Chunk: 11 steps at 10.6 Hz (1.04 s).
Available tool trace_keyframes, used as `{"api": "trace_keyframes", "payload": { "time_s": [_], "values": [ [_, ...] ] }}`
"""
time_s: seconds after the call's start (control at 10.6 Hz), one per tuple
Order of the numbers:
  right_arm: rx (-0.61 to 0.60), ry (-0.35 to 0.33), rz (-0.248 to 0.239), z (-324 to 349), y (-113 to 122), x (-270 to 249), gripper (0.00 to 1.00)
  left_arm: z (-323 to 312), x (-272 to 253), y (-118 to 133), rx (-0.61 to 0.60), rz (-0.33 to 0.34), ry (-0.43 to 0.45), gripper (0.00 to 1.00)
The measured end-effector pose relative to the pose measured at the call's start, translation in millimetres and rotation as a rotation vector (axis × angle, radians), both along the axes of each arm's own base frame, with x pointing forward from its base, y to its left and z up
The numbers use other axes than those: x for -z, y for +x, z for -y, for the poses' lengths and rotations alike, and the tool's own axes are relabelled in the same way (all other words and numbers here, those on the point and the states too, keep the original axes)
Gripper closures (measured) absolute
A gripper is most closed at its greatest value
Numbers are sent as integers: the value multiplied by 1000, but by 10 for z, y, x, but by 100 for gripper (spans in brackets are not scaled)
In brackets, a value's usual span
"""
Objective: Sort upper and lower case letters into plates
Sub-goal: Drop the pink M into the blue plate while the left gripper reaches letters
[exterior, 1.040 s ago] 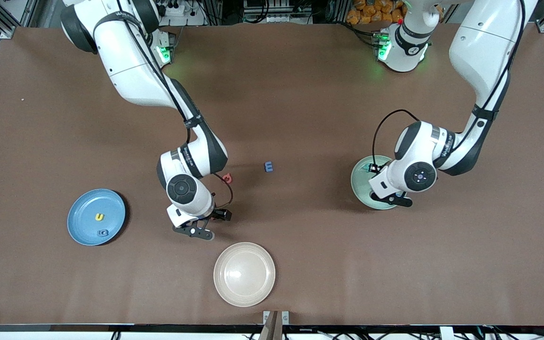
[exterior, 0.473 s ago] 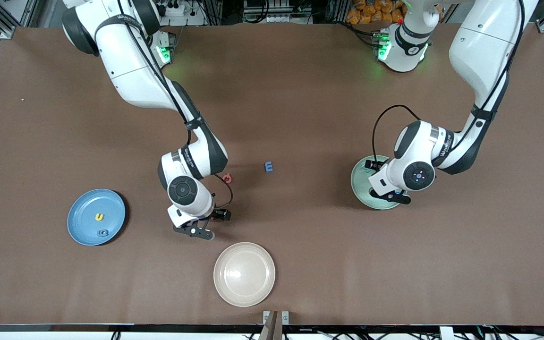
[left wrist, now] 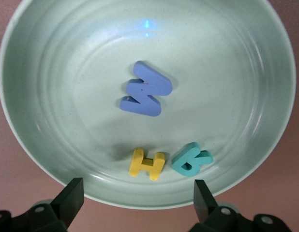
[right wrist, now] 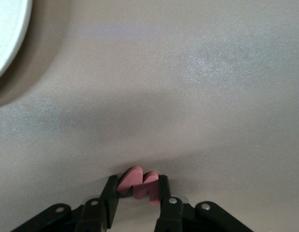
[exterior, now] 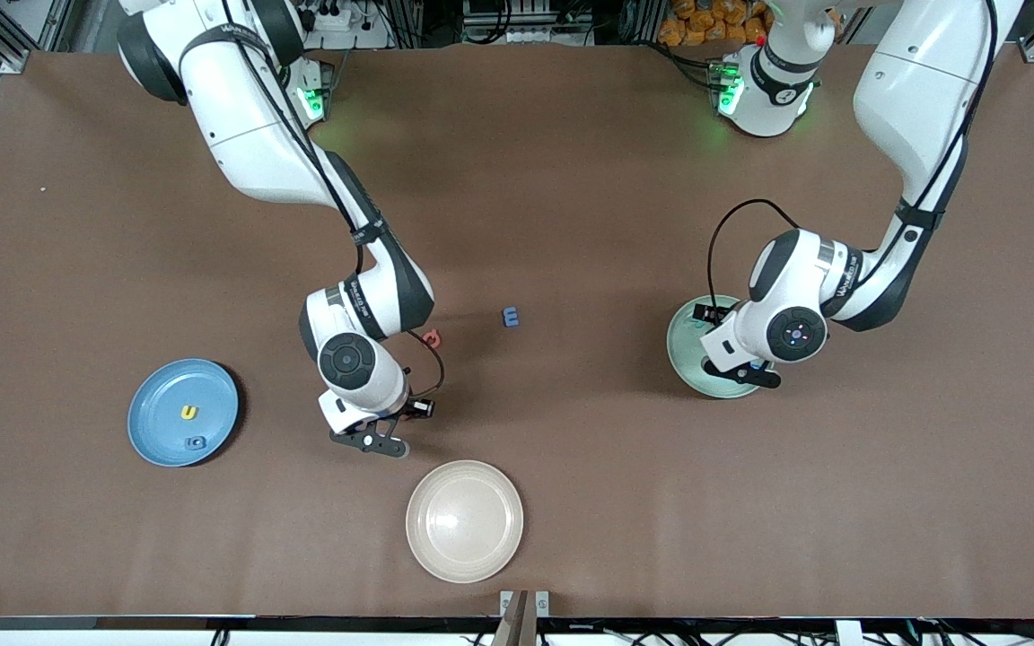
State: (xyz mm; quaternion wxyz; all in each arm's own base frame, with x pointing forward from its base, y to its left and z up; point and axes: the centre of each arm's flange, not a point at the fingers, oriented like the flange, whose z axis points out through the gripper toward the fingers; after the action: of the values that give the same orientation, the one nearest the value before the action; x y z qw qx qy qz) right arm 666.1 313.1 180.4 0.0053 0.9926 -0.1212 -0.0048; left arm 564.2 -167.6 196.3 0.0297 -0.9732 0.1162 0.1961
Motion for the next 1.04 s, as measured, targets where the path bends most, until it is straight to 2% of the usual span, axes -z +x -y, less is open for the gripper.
{"api": "trace_keyframes", "payload": {
  "time_s": [0.19, 0.38, 0.76, 0.85, 1.04],
  "values": [
    [7, -2, 11, 51, 43, -30, 62, 79, -27, 3, -9, 6, -11, 0],
    [-22, -4, 27, 264, 178, -197, 62, 478, -143, -20, -71, 26, -30, 0],
    [-159, -9, -23, 1438, 515, -661, 62, 1750, -405, -231, -195, 118, 12, 0],
    [-199, -22, -32, 1766, 562, -679, 62, 2085, -451, -295, -208, 143, 3, 0],
    [-287, -78, -63, 2407, 570, -589, 62, 2675, -591, -362, -194, 213, -68, 0]
  ]
}}
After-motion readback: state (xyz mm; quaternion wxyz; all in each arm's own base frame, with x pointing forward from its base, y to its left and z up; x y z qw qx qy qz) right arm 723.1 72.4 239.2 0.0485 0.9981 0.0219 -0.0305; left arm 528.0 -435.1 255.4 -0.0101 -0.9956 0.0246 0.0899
